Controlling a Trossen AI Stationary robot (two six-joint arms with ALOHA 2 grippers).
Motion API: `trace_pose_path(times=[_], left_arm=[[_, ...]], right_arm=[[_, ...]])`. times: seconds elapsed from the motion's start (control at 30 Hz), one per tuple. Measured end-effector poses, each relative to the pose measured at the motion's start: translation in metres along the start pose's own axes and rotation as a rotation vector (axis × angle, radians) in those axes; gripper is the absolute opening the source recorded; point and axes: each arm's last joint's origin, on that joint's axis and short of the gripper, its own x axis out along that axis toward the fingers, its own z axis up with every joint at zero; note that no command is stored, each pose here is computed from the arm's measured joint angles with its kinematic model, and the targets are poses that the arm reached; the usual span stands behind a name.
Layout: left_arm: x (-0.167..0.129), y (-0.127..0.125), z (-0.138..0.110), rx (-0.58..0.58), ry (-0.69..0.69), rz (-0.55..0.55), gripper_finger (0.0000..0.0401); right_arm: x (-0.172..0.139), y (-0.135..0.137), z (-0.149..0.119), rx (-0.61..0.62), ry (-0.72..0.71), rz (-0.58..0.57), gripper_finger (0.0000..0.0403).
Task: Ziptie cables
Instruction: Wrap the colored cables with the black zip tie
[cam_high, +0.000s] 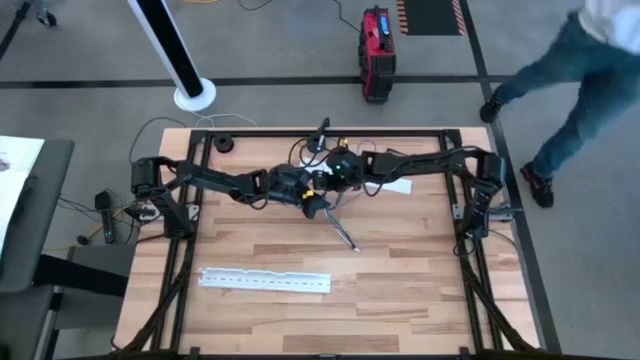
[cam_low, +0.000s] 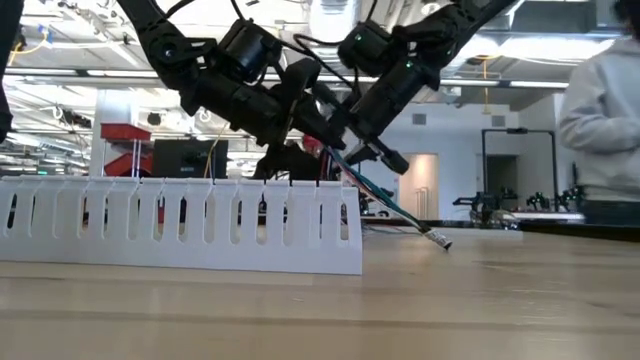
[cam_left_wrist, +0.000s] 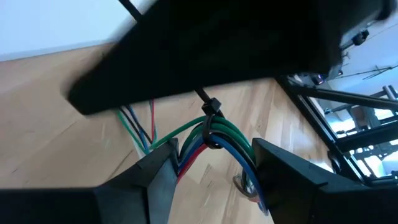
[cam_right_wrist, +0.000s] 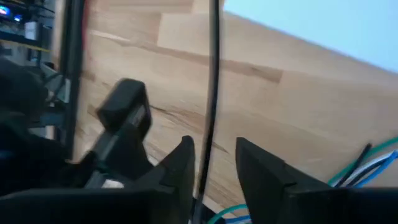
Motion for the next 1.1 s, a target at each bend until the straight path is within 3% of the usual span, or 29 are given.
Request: trace_pose_path(times=[0.13, 0.2, 0.53, 0.8, 1.1], left_arm=[[0.0, -0.001, -0.002, 0.003, 0.011, 0.003, 0.0196], [0.0, 0.0, -0.002, 0.003, 0.015, 0.006, 0.0196], [0.0, 0.001, -0.003, 0.019, 0.015, 0.031, 0.0197], [0.0, -0.001, -0.007, 0.023, 0.103, -0.049, 0.0197], [0.0, 0.002, -0.009, 0.029, 0.124, -0.019, 0.0197]], right_arm=[[0.002, 0.005, -0.003, -0.029, -0.02, -0.042, 0.0027], [-0.003, 0.013, -0.002, -0.064, -0.056, -0.034, 0.0011], [-0.026, 0.028, 0.013, -0.199, -0.073, -0.145, 0.0001], [-0.031, 0.037, 0.015, -0.255, -0.087, -0.121, 0.0], [-0.031, 0.038, 0.017, -0.292, -0.104, -0.117, 0.0]])
